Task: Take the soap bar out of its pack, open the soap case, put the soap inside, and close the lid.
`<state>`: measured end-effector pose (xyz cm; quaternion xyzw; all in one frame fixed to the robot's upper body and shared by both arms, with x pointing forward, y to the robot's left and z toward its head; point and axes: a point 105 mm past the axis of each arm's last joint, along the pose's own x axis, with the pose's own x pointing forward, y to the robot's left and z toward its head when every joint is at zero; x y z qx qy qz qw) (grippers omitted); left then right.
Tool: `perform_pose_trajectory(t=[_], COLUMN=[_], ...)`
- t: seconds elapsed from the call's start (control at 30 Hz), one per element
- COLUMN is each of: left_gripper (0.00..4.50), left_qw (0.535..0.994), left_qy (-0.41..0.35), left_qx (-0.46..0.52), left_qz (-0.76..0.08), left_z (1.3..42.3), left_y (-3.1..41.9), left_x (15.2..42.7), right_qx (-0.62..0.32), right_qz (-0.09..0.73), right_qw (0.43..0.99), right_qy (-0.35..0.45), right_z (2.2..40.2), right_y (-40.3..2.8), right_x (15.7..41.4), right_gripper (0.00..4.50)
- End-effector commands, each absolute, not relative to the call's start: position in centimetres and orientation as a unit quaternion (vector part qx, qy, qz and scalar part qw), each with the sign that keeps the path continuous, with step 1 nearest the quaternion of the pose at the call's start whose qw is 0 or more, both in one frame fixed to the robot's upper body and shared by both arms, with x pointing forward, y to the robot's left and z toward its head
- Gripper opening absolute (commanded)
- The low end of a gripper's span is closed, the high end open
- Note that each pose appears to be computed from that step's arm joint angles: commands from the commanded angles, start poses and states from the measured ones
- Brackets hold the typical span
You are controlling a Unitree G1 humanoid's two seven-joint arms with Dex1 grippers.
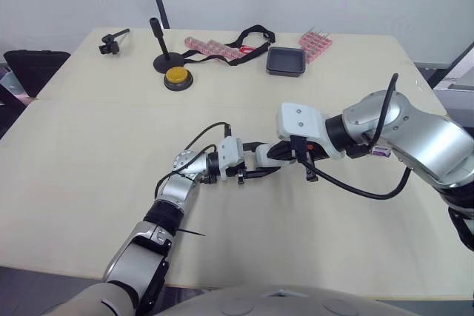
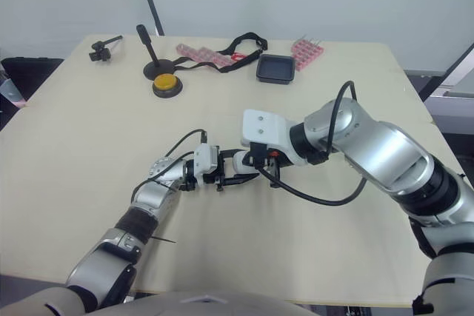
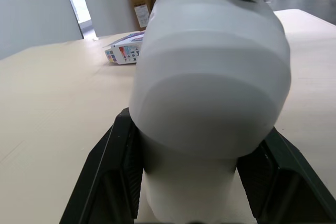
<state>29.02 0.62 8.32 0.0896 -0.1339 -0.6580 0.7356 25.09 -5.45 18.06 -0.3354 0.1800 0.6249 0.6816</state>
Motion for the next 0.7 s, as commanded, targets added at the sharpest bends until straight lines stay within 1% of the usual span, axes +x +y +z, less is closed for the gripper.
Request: perform_pose_trajectory(t=[0.03, 0.37, 0.7], left_gripper=[1.92, 1.92, 1.92], left_qw=[0.741, 0.743, 0.743], left_qy=[-0.098, -0.095, -0.094], left_qx=[0.104, 0.107, 0.109], left_qz=[-0.656, -0.654, -0.653], left_z=[6.8, 6.7, 6.4], left_y=[1.5, 1.8, 2.0], left_x=[29.2, 29.4, 29.6], right_qx=[-0.353, -0.369, -0.375], right_qz=[0.593, 0.574, 0.57], right_qw=[0.699, 0.704, 0.704], right_qy=[0.187, 0.198, 0.199], right_z=[18.0, 17.9, 17.6], right_y=[-6.6, -8.2, -8.6], right_x=[26.1, 26.8, 27.1], right_gripper=[0.02, 0.02, 0.02])
